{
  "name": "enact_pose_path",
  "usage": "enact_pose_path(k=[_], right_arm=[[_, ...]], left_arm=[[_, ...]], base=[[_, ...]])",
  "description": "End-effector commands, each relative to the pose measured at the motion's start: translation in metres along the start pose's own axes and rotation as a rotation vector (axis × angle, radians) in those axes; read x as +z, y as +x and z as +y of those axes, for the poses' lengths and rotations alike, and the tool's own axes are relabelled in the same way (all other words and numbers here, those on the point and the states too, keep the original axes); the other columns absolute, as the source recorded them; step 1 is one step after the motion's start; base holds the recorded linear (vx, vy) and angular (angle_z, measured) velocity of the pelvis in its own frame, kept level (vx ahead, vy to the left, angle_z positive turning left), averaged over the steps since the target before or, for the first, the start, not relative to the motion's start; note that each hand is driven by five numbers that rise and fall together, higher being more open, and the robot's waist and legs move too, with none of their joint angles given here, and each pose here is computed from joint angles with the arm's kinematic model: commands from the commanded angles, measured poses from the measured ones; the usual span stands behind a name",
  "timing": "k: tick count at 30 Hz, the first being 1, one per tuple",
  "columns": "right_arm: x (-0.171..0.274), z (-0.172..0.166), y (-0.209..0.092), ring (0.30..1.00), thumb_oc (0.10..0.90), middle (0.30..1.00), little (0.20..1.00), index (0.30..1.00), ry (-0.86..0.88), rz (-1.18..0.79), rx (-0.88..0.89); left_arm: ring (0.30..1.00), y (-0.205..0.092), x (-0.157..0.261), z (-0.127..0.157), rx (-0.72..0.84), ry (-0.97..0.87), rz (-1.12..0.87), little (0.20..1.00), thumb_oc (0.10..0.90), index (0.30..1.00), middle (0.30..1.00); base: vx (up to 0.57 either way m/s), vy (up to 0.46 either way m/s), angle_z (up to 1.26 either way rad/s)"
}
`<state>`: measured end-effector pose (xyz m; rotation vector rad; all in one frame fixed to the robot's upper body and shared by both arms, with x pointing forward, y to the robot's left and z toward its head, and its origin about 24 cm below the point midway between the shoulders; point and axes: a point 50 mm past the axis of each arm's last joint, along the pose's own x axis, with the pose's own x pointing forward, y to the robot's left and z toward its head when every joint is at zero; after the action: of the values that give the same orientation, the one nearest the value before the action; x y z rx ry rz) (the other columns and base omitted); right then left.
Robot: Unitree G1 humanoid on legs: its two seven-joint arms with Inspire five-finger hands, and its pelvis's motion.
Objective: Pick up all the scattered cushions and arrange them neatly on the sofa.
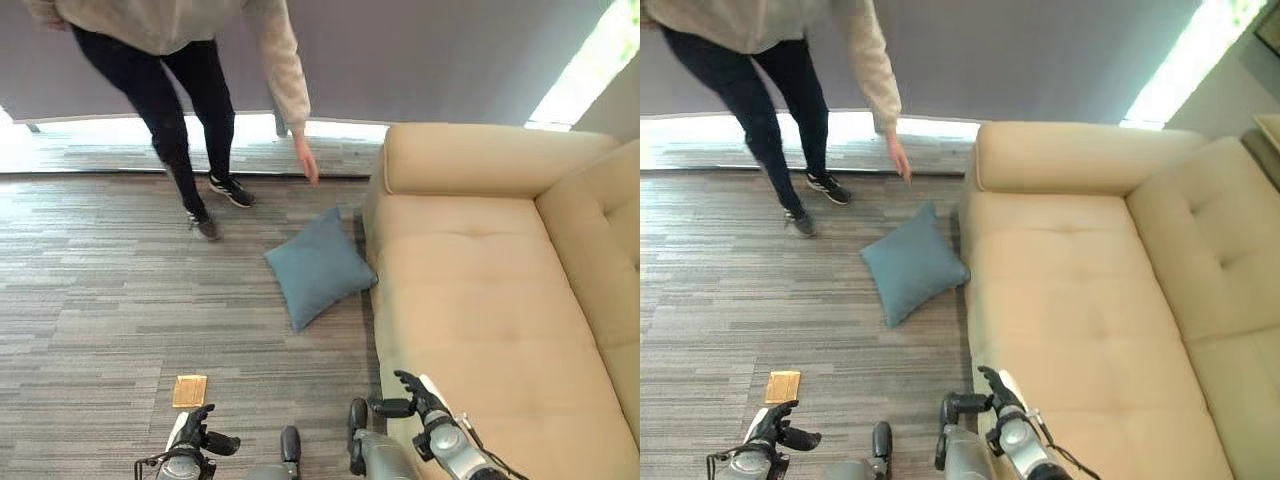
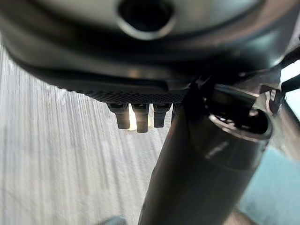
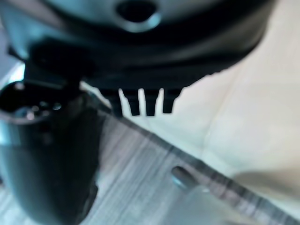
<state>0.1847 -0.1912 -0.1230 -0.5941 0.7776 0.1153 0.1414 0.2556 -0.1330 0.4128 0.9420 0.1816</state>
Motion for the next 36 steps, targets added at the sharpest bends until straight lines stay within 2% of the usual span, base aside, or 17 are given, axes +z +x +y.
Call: enact_pose_path(k=[1,6,14,19,28,36], right_arm=[[0.007,-0.031,0.004,0.9,0.8,0.9,0.9,0.9,-0.011,-0.046,-0.102],[-0.009,-0.034,0.002,0.9,0.8,0.9,0.9,0.9,0.001,0.017,-0.107],[-0.019,-0.033,-0.001,0.9,0.8,0.9,0.9,0.9,0.002,0.054,-0.111],[-0.019,-0.026,-0.001,0.9,0.8,0.9,0.9,0.9,-0.006,0.061,-0.09],[-0.009,-0.01,0.0,0.9,0.8,0.9,0.9,0.9,0.011,0.037,-0.041],[0.002,-0.018,0.004,0.9,0.8,0.9,0.9,0.9,-0.014,-0.001,-0.052]], left_arm=[[0.9,-0.001,0.013,0.0,-0.006,0.027,-0.083,0.9,0.8,0.9,0.9],[0.9,0.0,0.021,-0.009,-0.041,0.042,-0.1,0.9,0.8,0.9,0.9],[0.9,-0.002,0.005,-0.012,-0.049,0.072,-0.043,0.9,0.8,0.9,0.9],[0.9,-0.003,-0.006,-0.005,-0.025,0.065,-0.001,0.9,0.8,0.9,0.9],[0.9,0.0,-0.008,0.026,0.072,0.026,0.016,0.9,0.8,0.9,0.9],[0.9,-0.002,-0.017,0.024,0.073,-0.021,0.057,0.9,0.8,0.9,0.9]], base=[[0.06,-0.09,0.31],[0.14,-0.07,0.14],[0.16,0.085,0.11],[0.12,0.14,-0.18],[0.12,0.171,0.02],[0.22,0.0,0.04]])
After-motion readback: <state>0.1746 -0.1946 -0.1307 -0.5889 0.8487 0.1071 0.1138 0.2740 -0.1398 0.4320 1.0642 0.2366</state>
